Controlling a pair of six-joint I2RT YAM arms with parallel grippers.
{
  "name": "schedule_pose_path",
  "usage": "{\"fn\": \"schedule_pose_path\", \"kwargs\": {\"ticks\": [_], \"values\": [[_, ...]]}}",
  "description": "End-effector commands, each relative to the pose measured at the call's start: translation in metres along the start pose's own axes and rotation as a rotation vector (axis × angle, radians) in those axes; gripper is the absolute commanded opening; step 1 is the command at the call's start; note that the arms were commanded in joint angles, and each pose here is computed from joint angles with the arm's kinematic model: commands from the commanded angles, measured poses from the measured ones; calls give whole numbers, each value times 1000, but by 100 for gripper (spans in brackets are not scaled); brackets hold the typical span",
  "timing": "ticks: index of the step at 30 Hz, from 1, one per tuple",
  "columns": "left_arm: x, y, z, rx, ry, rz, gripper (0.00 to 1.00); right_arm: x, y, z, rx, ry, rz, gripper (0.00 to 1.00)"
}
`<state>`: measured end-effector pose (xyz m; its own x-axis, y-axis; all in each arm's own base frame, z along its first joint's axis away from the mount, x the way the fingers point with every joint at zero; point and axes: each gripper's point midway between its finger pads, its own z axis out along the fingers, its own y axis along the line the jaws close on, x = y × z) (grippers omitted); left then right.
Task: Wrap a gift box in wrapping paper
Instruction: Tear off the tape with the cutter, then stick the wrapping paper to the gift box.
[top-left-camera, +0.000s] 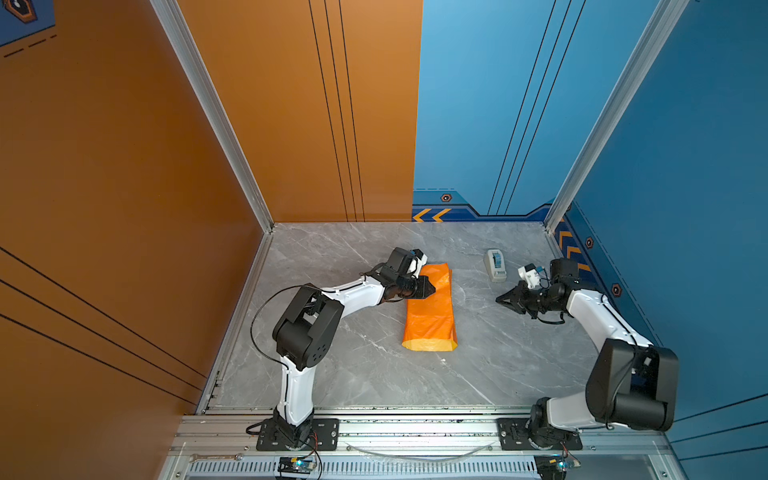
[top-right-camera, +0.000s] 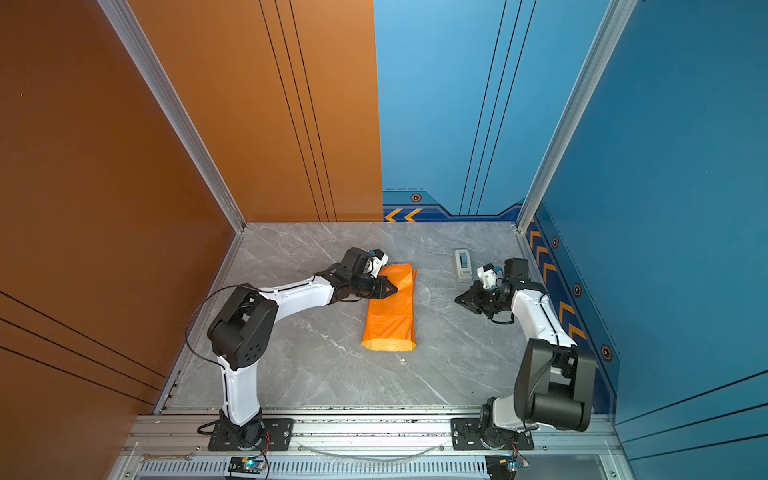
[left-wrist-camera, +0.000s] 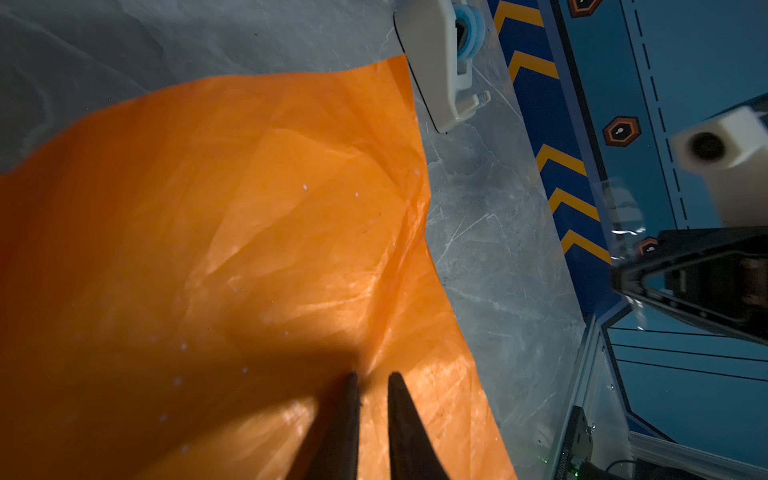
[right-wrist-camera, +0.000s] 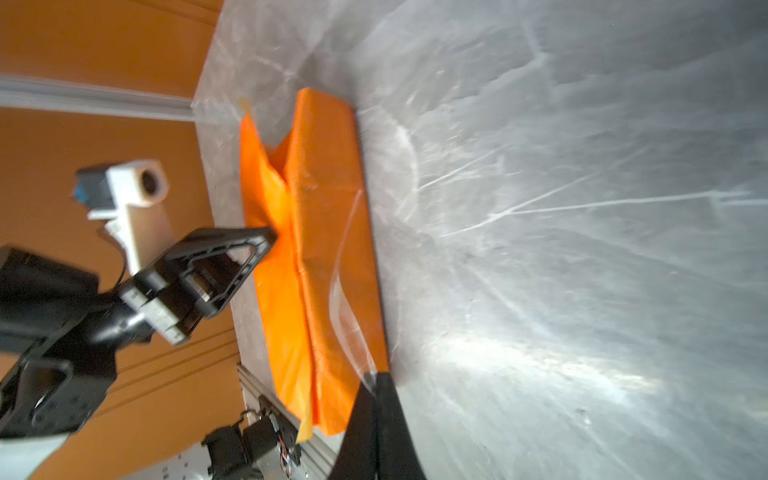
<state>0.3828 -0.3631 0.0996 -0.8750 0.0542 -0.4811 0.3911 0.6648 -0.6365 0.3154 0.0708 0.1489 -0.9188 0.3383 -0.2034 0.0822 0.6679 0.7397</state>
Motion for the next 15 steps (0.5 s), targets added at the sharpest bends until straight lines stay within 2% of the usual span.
{"fn": "schedule_pose_path", "kwargs": {"ticks": [1, 8, 15], "values": [[45, 33, 20, -104, 126, -40, 17, 32, 43, -11, -68, 107, -159, 0], [47, 32, 20, -98, 136, -32, 17, 60, 80, -1, -9, 267, -391, 0], [47, 32, 19, -98, 137, -26, 17, 74, 86, 22, 101, 462, -506, 0]]}}
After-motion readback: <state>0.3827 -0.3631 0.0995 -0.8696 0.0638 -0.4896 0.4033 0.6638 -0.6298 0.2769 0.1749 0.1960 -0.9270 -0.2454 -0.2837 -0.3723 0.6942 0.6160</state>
